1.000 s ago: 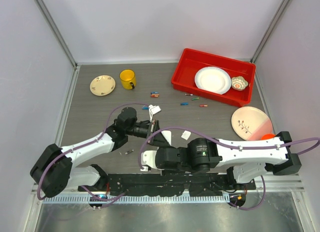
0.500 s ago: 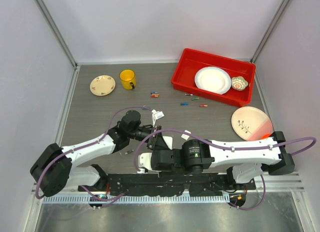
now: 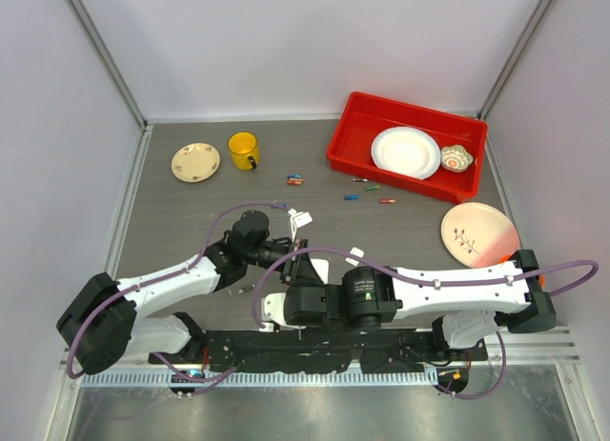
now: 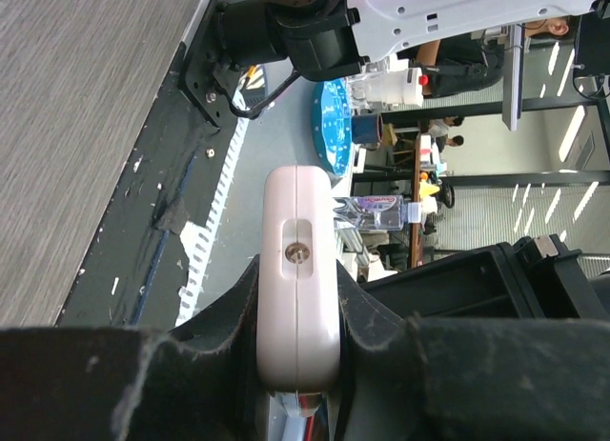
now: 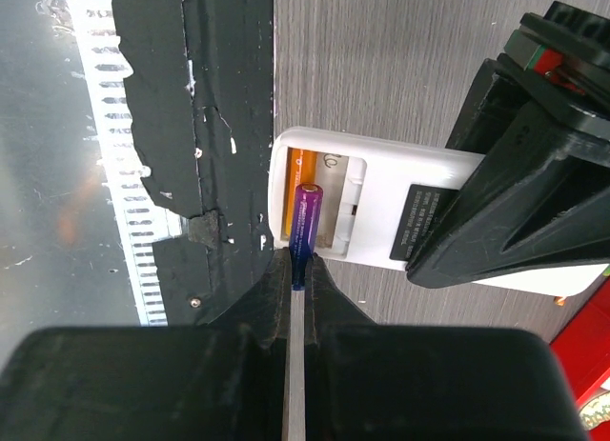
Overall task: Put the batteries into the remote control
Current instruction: Load the battery into the remote control.
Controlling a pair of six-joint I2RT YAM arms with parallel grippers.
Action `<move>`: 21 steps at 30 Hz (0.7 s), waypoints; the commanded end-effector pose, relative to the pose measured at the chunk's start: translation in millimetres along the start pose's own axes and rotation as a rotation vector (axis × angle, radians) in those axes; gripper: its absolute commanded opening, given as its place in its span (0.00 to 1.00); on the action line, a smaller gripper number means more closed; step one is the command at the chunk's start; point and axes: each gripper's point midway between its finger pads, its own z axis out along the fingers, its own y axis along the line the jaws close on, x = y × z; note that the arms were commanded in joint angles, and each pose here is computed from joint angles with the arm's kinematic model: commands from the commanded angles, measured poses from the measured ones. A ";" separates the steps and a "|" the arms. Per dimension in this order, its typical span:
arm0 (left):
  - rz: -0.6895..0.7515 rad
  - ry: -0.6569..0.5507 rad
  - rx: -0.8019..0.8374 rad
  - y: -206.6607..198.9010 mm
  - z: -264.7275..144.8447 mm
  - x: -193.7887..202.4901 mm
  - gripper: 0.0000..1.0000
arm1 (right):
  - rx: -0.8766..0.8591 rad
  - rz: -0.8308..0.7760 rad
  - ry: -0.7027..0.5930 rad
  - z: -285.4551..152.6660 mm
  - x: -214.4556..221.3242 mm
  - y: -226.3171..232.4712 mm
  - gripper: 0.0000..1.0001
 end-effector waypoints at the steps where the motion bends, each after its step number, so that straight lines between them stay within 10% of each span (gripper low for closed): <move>1: 0.055 -0.023 0.035 -14.2 -1.1 -5.3 0.00 | -0.013 -0.007 -0.027 -5.8 -9.2 2.0 0.01; 21: 0.069 -0.026 0.094 -29.9 2.8 0.2 0.00 | 0.033 -0.008 -0.004 6.5 -9.4 -5.0 0.01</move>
